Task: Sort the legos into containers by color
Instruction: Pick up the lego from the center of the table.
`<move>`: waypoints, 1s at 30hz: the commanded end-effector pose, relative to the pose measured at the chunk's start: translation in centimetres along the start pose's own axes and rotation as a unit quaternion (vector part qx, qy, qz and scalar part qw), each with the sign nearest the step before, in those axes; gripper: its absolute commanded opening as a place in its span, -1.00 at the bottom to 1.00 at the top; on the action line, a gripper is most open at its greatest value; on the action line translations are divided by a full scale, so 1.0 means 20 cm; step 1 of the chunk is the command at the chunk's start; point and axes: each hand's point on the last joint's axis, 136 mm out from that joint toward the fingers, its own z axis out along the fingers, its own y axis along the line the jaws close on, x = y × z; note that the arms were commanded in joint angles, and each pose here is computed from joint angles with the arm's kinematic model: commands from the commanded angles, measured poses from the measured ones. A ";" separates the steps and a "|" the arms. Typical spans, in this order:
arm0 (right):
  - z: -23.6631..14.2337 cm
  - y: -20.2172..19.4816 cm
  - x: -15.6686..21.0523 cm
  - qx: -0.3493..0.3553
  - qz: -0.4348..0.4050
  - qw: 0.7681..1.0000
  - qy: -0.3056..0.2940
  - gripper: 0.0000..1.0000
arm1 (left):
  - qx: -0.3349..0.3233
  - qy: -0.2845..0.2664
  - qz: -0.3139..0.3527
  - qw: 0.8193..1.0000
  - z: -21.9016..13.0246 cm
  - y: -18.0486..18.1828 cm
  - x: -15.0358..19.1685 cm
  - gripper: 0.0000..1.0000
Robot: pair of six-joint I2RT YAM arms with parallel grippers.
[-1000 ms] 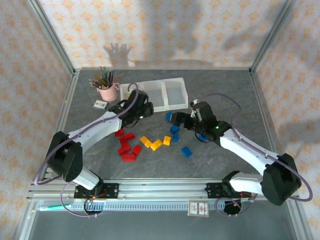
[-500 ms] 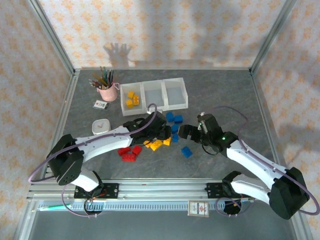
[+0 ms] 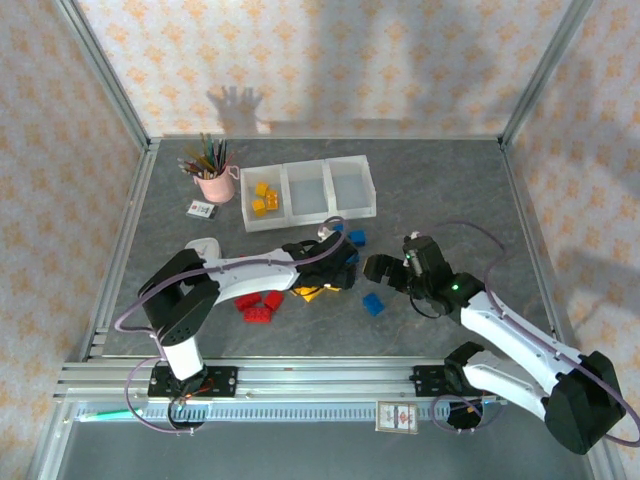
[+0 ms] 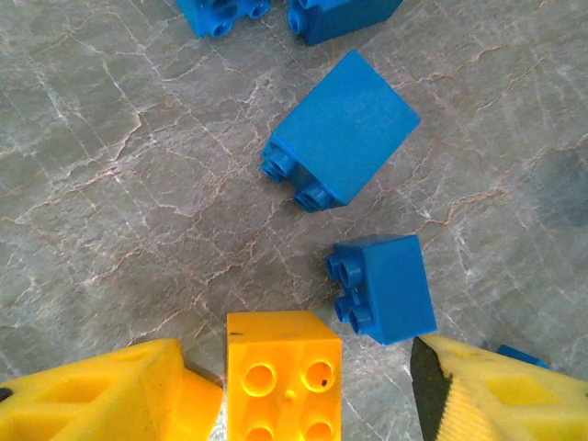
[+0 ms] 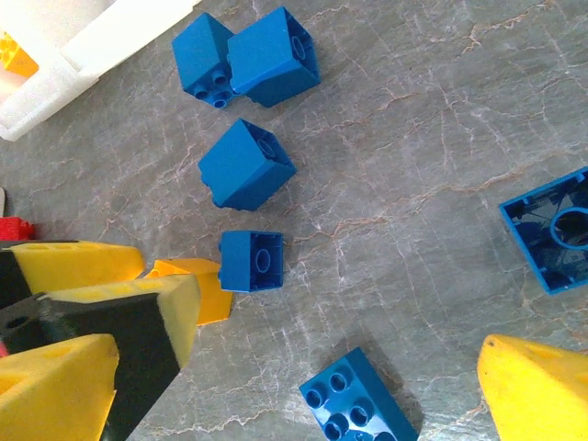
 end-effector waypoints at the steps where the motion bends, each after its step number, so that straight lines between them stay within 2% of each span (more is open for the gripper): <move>1: -0.01 -0.03 0.00 0.009 0.005 1.000 -0.007 1.00 | -0.023 0.007 0.019 1.000 0.04 0.01 0.01 0.32; 7: 0.00 -0.03 0.01 0.004 0.004 1.000 -0.004 1.00 | -0.040 0.014 0.023 0.999 0.09 0.03 0.02 0.16; 15: 0.00 -0.01 -0.01 -0.001 -0.001 1.000 -0.006 1.00 | -0.036 0.012 0.023 0.999 0.08 0.03 0.02 -0.23; 20: -0.03 0.02 -0.04 -0.006 -0.009 1.000 -0.011 0.99 | -0.032 -0.003 0.019 0.999 0.01 0.03 -0.02 -0.32; 26: -0.06 0.16 -0.09 -0.050 -0.032 0.998 -0.011 0.99 | -0.030 -0.053 0.008 0.998 -0.17 0.05 -0.14 -0.33; 30: -0.06 0.27 -0.14 -0.081 -0.038 0.996 -0.011 0.99 | -0.059 -0.095 -0.008 0.994 -0.30 0.16 -0.27 -0.33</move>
